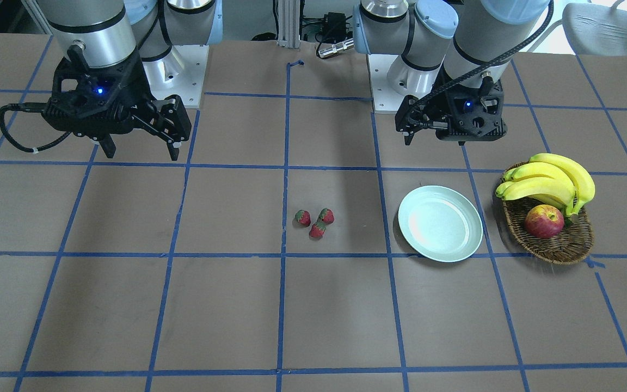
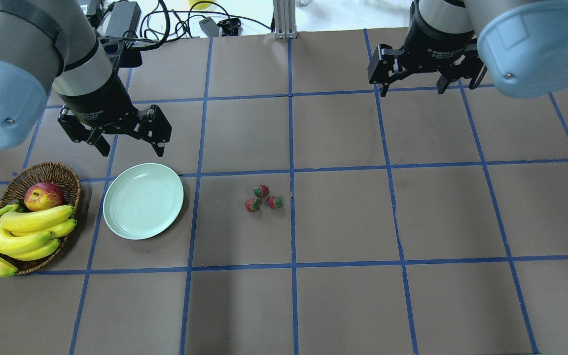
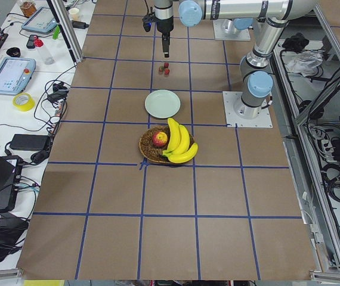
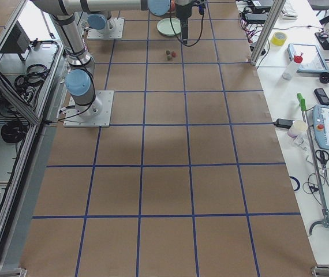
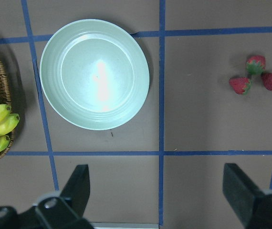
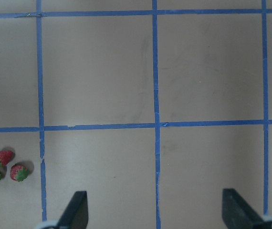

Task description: Collect all strawberries into plate

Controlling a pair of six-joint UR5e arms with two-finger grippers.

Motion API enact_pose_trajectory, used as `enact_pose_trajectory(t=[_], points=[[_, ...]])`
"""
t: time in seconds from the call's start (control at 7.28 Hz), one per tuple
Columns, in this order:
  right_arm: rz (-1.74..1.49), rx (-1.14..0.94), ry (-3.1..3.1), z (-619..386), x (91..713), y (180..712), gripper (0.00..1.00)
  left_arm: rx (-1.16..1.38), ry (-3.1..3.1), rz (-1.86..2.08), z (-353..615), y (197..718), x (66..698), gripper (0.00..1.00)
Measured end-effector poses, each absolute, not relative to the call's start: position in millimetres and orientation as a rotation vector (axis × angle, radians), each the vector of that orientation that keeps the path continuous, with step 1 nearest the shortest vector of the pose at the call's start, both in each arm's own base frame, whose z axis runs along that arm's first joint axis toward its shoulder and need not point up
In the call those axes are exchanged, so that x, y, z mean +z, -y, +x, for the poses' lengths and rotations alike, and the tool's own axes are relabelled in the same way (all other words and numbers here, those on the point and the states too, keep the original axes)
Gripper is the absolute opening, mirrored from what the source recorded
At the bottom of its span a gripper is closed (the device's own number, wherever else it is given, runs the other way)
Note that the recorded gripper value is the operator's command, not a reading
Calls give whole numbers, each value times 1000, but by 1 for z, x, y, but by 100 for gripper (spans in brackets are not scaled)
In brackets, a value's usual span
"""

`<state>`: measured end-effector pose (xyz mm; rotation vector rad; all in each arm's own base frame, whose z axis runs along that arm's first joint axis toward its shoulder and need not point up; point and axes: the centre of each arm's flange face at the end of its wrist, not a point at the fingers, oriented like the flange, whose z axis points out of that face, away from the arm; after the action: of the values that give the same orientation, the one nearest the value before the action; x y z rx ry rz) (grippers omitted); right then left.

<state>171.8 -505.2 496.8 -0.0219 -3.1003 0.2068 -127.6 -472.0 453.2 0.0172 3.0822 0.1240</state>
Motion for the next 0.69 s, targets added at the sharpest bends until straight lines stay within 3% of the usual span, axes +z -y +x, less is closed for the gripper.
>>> enact_pose_trajectory(t=[0.69], points=[[-27,211,3059,167,500,506,100,127,-3082,18,-128,472,452,100]])
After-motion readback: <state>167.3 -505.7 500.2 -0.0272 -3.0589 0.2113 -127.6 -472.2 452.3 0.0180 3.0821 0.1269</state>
